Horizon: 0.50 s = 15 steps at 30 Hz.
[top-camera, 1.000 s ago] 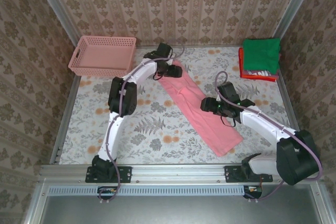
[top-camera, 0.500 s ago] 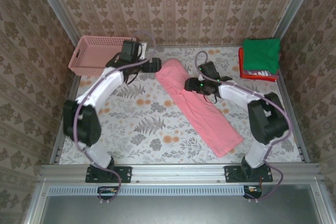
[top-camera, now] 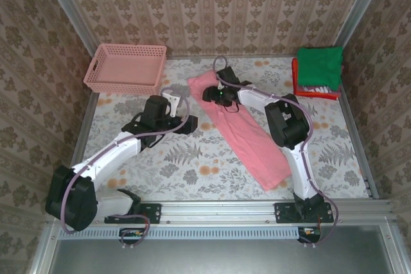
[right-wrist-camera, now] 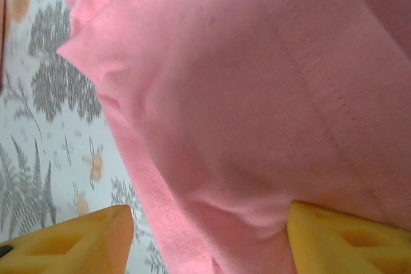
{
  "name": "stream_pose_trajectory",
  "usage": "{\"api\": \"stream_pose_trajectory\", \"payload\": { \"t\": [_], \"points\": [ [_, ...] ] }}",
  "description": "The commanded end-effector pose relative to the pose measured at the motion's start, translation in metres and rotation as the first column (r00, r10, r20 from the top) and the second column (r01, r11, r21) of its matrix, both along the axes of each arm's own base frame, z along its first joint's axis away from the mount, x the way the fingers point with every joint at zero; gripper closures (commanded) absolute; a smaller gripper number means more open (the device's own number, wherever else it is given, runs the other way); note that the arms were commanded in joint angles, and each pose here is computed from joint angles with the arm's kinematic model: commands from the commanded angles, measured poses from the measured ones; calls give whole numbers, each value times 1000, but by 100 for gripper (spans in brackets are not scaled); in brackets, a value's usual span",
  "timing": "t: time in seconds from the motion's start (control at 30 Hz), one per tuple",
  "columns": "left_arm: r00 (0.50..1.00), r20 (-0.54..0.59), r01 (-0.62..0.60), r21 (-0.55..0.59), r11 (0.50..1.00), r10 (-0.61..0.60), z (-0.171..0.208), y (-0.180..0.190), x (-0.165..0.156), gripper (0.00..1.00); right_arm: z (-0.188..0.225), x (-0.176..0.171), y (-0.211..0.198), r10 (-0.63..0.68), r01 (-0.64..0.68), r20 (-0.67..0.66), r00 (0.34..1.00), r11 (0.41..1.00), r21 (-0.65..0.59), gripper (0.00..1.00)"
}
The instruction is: Fold and stack the t-shirts
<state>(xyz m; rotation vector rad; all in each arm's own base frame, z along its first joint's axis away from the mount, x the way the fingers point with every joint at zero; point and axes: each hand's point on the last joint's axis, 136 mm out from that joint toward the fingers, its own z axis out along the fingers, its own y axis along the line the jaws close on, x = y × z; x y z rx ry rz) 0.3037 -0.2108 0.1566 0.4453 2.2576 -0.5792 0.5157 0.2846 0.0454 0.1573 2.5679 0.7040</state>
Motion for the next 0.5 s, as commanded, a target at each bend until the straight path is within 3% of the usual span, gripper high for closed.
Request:
{"api": "stream_pose_trajectory", "payload": {
  "t": [0.0, 0.23, 0.47],
  "points": [
    [990, 123, 72, -34, 997, -67, 23, -13, 1, 0, -35, 10, -40, -146, 139, -106, 984, 988, -71, 35],
    [960, 187, 213, 4, 977, -210, 31, -37, -7, 0, -33, 45, -98, -295, 284, -104, 950, 953, -104, 35],
    [885, 224, 396, 95, 913, -408, 13, -83, -22, 0, 28, 67, -126, -291, 290, -31, 956, 957, -28, 32]
  ]
}}
